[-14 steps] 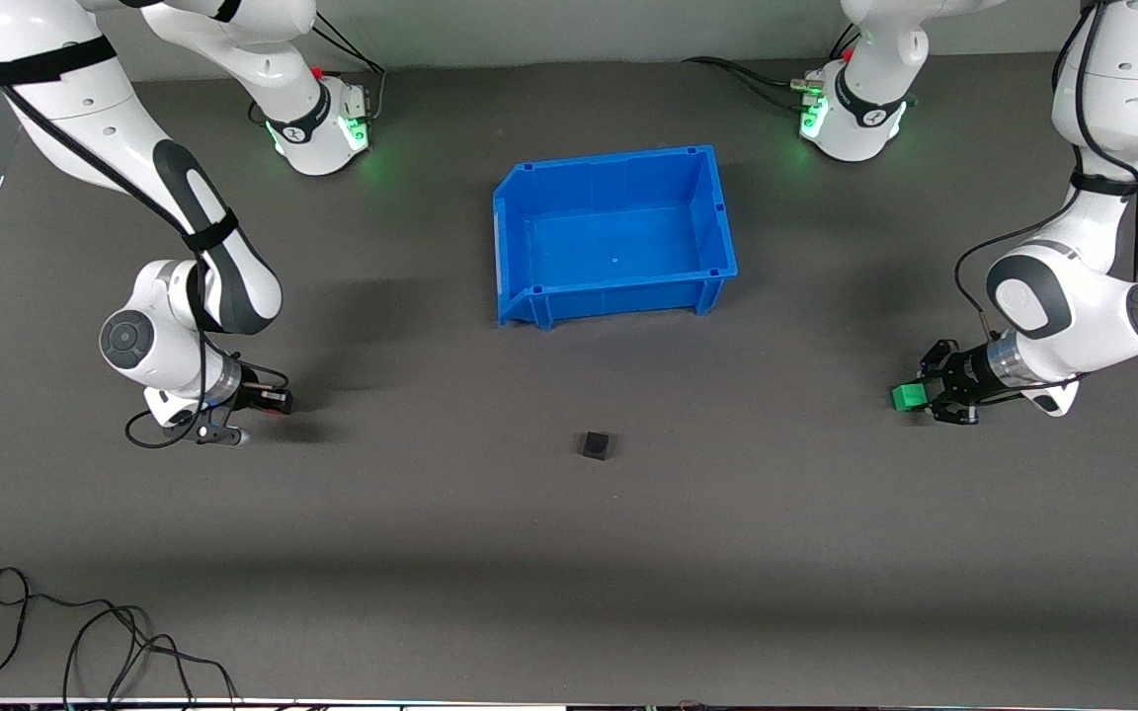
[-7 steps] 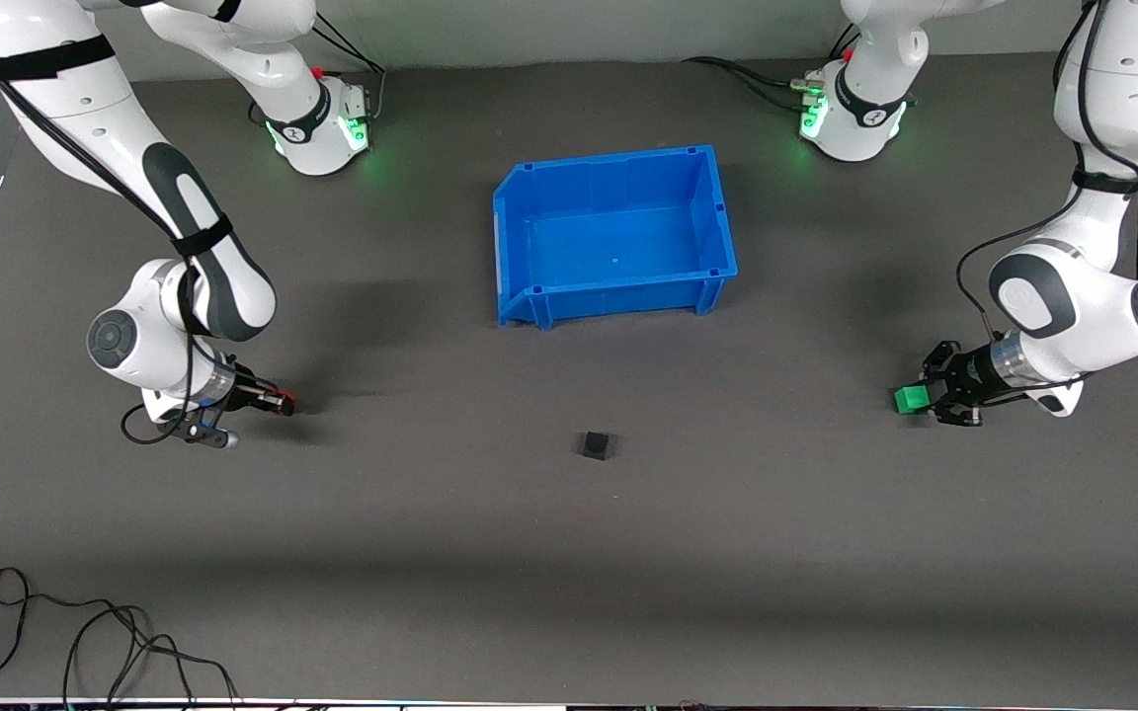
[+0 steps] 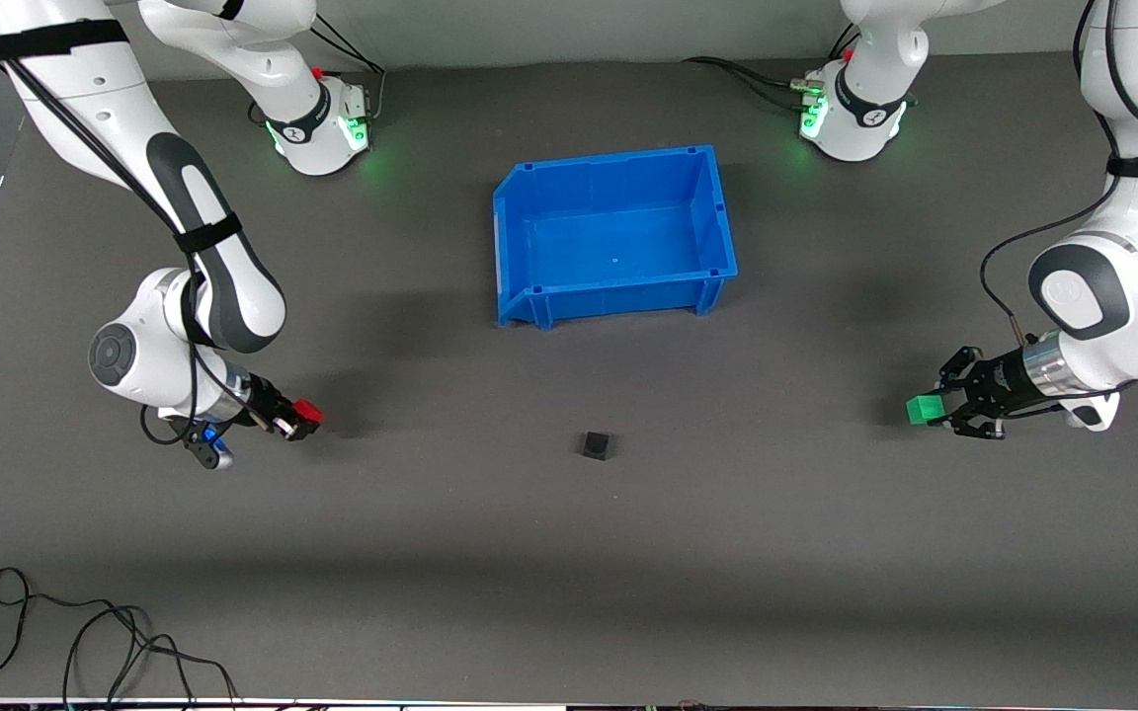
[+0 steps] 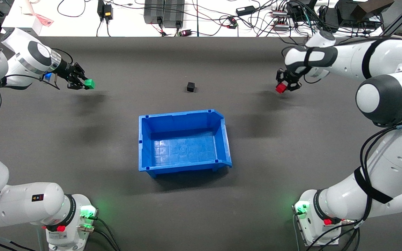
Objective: Attach green and red cubes to black cube
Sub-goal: 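Carry the red cube and green cube toward the black cube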
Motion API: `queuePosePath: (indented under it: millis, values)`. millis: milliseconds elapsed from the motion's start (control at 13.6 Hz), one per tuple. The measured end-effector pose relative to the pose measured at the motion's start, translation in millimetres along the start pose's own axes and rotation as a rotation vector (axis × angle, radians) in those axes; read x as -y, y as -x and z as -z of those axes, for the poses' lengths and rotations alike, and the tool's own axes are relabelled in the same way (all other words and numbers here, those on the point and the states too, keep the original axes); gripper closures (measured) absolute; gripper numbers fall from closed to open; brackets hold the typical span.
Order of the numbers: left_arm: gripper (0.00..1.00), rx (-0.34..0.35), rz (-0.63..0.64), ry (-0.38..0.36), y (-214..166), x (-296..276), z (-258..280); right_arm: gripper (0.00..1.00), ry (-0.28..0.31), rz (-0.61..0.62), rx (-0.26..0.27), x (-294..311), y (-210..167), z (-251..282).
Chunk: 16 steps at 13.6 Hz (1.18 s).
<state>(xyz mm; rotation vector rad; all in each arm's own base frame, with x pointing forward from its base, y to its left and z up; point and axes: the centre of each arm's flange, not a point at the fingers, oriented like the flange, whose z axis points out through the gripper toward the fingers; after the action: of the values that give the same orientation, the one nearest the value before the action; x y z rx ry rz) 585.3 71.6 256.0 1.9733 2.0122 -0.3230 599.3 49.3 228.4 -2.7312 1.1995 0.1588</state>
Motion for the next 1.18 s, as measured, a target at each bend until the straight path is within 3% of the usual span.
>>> queuePosePath:
  millis: [368, 662, 1176]
  values:
    - [0.63, 0.017, -0.047, 0.002, 46.3, -5.1, -20.3, 0.61, -0.022, -0.300, -0.013, 68.7, 46.1, 6.9]
    - [0.63, 0.008, -0.036, 0.027, 93.7, -8.4, -45.0, 0.61, 0.025, -0.491, -0.100, 129.9, 95.9, -14.4]
    - [0.63, -0.019, -0.021, 0.055, 197.5, 4.5, -97.3, 0.61, 0.041, -0.785, -0.104, 229.0, 170.5, -39.0]
